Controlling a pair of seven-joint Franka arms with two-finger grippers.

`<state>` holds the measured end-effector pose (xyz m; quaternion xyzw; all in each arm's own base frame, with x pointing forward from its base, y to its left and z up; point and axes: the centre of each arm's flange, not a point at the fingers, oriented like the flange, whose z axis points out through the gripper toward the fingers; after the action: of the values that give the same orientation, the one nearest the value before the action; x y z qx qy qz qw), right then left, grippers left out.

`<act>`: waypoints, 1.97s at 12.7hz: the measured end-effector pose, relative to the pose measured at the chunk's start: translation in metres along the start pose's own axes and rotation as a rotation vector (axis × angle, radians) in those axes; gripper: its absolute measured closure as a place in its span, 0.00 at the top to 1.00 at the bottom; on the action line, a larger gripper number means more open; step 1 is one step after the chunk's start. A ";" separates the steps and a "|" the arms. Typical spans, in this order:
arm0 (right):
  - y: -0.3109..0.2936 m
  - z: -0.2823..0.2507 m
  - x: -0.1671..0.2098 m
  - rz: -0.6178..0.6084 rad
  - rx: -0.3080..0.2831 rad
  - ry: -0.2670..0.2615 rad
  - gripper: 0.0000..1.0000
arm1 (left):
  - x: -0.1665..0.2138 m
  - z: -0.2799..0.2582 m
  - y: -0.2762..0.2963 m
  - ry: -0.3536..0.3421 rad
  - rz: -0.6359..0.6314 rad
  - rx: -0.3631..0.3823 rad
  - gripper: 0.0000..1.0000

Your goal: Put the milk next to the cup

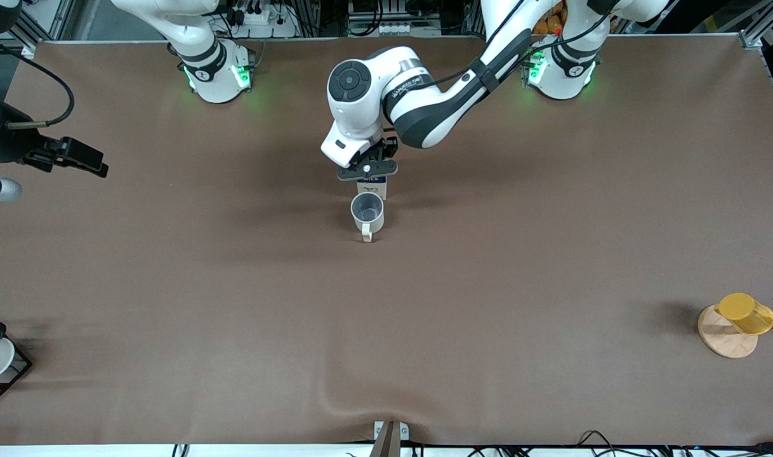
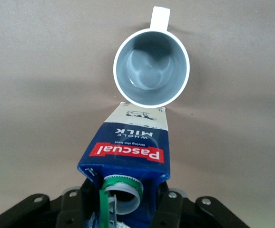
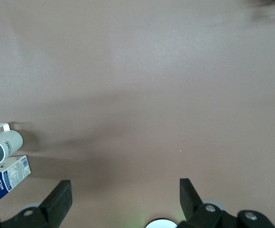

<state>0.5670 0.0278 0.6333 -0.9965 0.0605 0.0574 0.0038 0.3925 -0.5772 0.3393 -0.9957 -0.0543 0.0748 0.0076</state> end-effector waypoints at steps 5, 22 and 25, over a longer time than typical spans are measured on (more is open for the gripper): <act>0.009 -0.012 -0.012 0.016 0.006 0.051 1.00 | 0.004 0.002 0.000 0.003 -0.004 -0.007 0.79; 0.006 -0.012 -0.011 0.011 0.010 0.081 1.00 | 0.123 -0.315 -0.301 0.230 -0.232 -0.028 1.00; 0.008 -0.012 -0.014 0.015 0.009 0.080 1.00 | 0.165 -0.324 -0.397 0.215 -0.198 -0.004 1.00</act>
<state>0.5536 0.0209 0.6465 -0.9975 0.0684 0.0173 0.0052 0.5606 -0.1673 0.6444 -0.9877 -0.1515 -0.0333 0.0187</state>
